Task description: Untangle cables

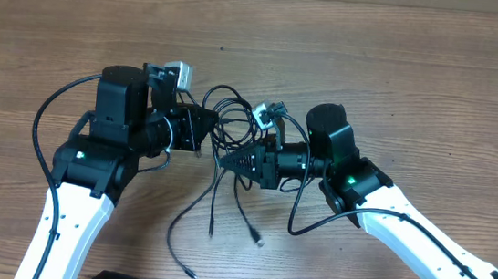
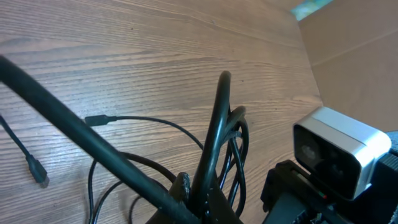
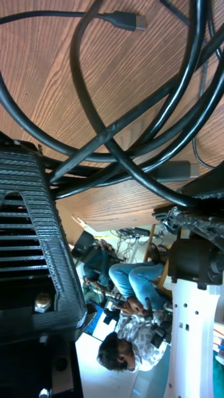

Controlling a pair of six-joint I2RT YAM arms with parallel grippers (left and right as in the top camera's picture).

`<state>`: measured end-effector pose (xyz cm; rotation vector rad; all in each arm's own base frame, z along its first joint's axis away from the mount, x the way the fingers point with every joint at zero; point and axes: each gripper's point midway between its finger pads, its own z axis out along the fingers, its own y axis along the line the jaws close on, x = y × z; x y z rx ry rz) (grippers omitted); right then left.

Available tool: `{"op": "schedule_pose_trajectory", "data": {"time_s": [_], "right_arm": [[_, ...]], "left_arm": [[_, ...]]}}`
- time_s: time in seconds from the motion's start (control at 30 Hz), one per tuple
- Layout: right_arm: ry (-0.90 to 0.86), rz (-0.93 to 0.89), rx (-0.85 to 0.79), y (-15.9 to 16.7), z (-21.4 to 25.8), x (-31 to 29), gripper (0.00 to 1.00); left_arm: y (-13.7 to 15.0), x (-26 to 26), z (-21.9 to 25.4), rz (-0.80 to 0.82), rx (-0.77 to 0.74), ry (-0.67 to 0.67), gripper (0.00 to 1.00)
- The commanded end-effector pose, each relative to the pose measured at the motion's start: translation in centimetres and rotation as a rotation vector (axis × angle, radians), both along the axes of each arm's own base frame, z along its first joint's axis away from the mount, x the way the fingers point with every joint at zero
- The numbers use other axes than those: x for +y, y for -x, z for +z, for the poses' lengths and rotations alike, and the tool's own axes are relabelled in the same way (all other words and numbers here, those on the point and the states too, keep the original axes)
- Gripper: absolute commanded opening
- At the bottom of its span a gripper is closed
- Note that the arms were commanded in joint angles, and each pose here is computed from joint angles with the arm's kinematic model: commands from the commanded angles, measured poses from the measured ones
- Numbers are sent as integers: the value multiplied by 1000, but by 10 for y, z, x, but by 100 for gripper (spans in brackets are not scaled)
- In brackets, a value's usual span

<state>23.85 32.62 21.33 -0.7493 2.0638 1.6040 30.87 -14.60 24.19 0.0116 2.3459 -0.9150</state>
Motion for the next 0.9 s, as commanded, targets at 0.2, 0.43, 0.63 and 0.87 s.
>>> {"op": "schedule_pose_trajectory", "data": {"time_s": [0.2, 0.43, 0.63, 0.87], "right_arm": [[-107, 67, -26, 6, 34, 7, 4], [-234, 93, -90, 7, 77, 5, 4], [-312, 50, -128, -7, 109, -18, 4], [-451, -42, -219, -26, 164, -65, 4]], "left_arm": [[-7, 16, -4, 93, 5, -82, 4], [-2, 50, -29, 229, 81, -243, 4], [8, 77, -45, 317, 144, -373, 4], [18, 103, -55, 396, 188, -497, 4]]}}
